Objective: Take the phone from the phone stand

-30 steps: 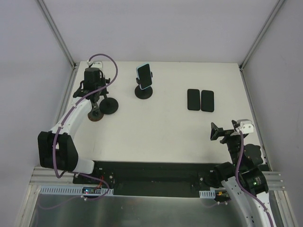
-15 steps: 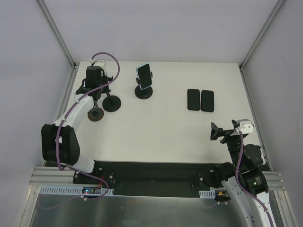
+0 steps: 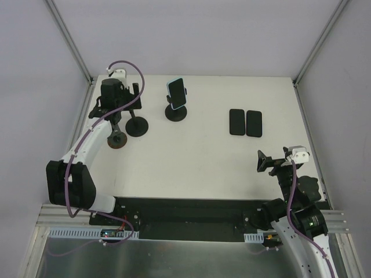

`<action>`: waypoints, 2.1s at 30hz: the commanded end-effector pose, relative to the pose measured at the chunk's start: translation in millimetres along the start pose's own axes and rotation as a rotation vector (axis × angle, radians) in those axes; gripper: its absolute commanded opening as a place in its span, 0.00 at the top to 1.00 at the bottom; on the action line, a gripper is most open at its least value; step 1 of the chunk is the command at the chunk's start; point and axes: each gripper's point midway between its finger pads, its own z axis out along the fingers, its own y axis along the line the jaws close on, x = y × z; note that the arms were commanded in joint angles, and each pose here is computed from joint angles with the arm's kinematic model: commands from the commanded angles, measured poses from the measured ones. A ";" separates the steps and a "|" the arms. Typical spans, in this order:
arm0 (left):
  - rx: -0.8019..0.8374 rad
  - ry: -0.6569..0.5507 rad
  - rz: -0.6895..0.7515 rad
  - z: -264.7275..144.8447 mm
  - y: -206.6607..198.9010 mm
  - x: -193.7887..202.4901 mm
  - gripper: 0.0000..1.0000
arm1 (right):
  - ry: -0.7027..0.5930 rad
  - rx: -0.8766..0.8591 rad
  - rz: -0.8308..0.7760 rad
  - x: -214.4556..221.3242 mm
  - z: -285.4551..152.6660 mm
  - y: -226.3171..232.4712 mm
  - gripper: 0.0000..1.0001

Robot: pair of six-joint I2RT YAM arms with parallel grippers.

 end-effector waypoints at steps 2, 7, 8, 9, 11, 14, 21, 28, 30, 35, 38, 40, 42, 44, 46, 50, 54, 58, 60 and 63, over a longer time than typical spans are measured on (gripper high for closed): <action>0.083 -0.196 -0.040 -48.6 -15.9 -61.1 0.06 | -0.159 -0.009 0.025 -30.5 -12.9 -1.6 0.03; 0.226 -0.260 -0.031 -74.9 -61.0 -86.6 0.01 | -0.167 -0.017 0.026 -31.4 -13.3 -0.3 0.04; 0.279 -0.258 -0.018 -77.8 -74.3 -88.0 0.01 | -0.165 -0.020 0.026 -31.0 -12.8 0.4 0.04; 0.309 -0.259 -0.009 -79.3 -83.5 -90.6 0.01 | -0.168 -0.023 0.027 -31.4 -13.3 0.8 0.04; 0.383 -0.246 0.024 -76.8 -109.6 -91.8 0.01 | -0.171 -0.023 0.028 -31.7 -13.4 0.8 0.03; 0.418 -0.229 0.079 -65.2 -132.6 -90.3 0.01 | -0.177 -0.025 0.029 -32.8 -14.2 1.1 0.03; 0.486 -0.182 0.065 -30.0 -161.8 -96.8 0.05 | -0.182 -0.033 0.031 -33.0 -14.4 2.4 0.03; 0.537 -0.117 0.072 10.2 -186.1 -85.0 0.18 | -0.185 -0.036 0.031 -33.0 -14.3 3.0 0.04; 0.548 -0.110 0.071 14.3 -190.1 -84.7 0.25 | -0.187 -0.035 0.030 -33.5 -14.8 2.7 0.03; 0.584 -0.069 0.071 20.3 -201.6 -69.6 0.55 | -0.188 -0.032 0.029 -33.3 -15.0 2.1 0.03; 0.597 -0.069 0.074 12.5 -205.6 -67.5 0.78 | -0.192 -0.032 0.030 -34.2 -15.2 2.0 0.03; 0.602 -0.076 0.078 2.8 -206.5 -68.0 0.87 | -0.194 -0.037 0.031 -34.5 -15.5 2.7 0.03; 0.609 -0.070 0.075 -4.7 -208.2 -63.3 0.98 | -0.197 -0.035 0.031 -34.6 -15.9 2.4 0.03; 0.621 -0.086 0.072 -19.5 -211.0 -66.9 1.00 | -0.198 -0.036 0.032 -35.1 -16.4 2.5 0.03; 0.627 -0.095 0.073 -35.5 -215.1 -64.9 1.00 | -0.205 -0.039 0.034 -36.2 -17.2 2.8 0.04; 0.616 -0.112 0.075 -63.8 -222.1 -56.7 1.00 | -0.212 -0.045 0.037 -36.7 -18.3 3.7 0.04; 0.601 -0.096 0.048 -89.5 -228.6 -33.8 1.00 | -0.206 -0.066 0.039 -37.2 -17.0 7.7 0.04; 0.550 -0.108 0.011 -113.4 -235.7 -18.8 1.00 | -0.178 -0.082 0.035 -33.4 -13.3 11.8 0.03; 0.528 -0.081 -0.038 -119.6 -241.0 -2.1 1.00 | -0.164 -0.091 0.034 -33.1 -12.1 13.7 0.04; 0.489 -0.070 -0.066 -130.9 -246.1 13.8 1.00 | -0.144 -0.112 0.030 -31.5 -10.1 18.0 0.03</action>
